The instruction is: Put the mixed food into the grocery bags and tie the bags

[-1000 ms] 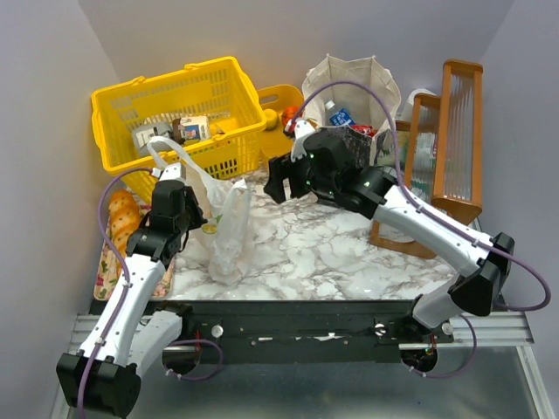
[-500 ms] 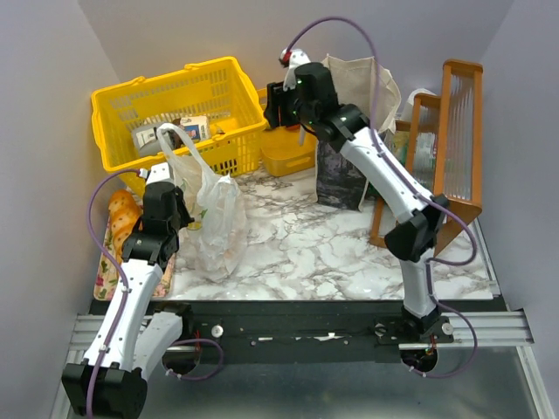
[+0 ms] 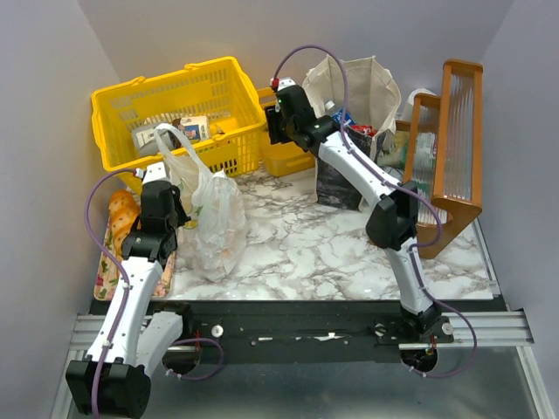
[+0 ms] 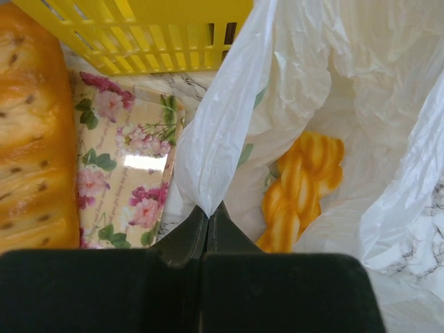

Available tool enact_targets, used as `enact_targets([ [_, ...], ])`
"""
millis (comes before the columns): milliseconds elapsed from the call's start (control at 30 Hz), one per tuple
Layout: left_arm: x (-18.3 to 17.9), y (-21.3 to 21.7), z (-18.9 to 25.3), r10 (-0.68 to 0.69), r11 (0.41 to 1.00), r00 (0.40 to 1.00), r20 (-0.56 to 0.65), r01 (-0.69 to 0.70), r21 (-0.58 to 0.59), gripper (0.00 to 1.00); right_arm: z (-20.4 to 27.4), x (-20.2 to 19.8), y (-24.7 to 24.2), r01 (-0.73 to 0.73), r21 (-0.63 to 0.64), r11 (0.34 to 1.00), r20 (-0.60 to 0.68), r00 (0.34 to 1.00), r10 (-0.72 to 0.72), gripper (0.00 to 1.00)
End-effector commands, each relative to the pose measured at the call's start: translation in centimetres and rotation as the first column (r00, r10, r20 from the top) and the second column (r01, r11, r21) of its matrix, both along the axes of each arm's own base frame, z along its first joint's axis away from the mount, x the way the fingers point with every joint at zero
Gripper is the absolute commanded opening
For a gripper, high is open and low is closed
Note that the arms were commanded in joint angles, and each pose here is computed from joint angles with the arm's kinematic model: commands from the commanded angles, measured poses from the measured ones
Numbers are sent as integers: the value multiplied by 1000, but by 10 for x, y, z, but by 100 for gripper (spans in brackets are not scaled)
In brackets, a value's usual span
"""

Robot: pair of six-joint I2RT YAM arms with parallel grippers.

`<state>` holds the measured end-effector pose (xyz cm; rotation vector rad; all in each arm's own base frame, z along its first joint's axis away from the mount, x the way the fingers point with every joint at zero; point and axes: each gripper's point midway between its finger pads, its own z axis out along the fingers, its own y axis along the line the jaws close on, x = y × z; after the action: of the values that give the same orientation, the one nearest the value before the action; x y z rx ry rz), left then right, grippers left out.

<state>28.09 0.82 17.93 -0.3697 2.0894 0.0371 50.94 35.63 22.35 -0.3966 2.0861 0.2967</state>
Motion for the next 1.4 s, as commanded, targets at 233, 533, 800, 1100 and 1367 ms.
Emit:
enact_targets([
  [233,5,9,12,22,1000,998,54,-23,1,0,-86,35,-44,126,-85,988,-99,986,-134,55],
  [533,12,15,33,38,999,993,113,-39,11,0,-142,-28,-7,-115,-97,989,-326,942,78,55],
  [800,9,16,29,36,999,993,109,-37,9,0,-156,-83,6,-207,-131,970,-406,903,138,54],
  [1100,12,12,31,15,1000,992,124,-14,-8,0,-114,-137,30,-298,44,954,-468,837,283,54],
  [1367,12,10,34,6,1000,991,136,-4,-9,0,-114,-185,41,-359,109,927,-553,753,357,54],
])
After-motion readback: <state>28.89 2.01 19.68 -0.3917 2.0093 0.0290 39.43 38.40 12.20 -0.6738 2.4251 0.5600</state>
